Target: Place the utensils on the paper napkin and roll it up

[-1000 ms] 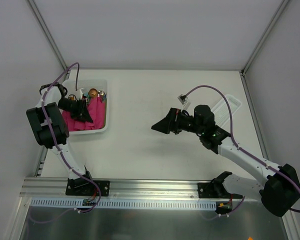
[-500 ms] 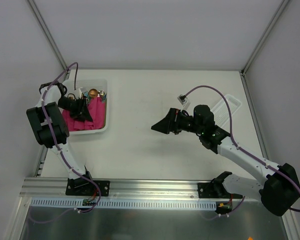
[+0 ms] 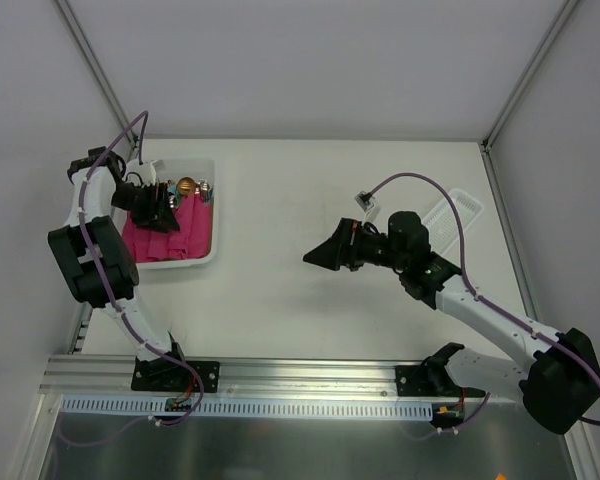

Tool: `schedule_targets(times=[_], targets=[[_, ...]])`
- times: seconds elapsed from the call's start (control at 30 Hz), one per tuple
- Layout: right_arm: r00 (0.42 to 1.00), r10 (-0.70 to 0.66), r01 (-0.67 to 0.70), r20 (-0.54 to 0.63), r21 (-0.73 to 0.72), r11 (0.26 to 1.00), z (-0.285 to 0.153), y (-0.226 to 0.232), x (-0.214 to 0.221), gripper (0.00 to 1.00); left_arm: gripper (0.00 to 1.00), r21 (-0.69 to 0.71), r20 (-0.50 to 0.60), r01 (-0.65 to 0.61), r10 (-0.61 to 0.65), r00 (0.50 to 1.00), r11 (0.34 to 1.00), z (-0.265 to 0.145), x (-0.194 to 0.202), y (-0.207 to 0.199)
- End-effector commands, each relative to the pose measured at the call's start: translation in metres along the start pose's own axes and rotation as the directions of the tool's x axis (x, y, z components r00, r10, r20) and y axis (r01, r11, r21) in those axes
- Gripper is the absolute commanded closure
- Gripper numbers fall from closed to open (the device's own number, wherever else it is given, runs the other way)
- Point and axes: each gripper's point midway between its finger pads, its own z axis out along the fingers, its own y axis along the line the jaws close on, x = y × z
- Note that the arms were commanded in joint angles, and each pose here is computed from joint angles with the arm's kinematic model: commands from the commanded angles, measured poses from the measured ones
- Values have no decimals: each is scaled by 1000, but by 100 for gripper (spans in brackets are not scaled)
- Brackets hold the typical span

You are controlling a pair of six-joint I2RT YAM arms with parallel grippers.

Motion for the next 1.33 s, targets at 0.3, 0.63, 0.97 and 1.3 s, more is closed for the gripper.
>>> schedule_targets(times=[0.3,0.63,0.97,1.3], targets=[[999,-43,43,1,30,999,-7,-1,-2,2,51,-14,250,-288,282,926,957,-68,-31,-84],[986,-160,167,-49,379,910,-49,-74,-9,1,1,-28,287,-537,521,804,843,-34,-11,-204],[959,-208,285,-195,665,690,-112,-148,-22,1,1,-137,296,-458,478,827,878,2,5,-175],[956,-234,289,-178,720,631,-122,-157,-32,1,1,-99,355,-474,476,805,875,2,18,-179]])
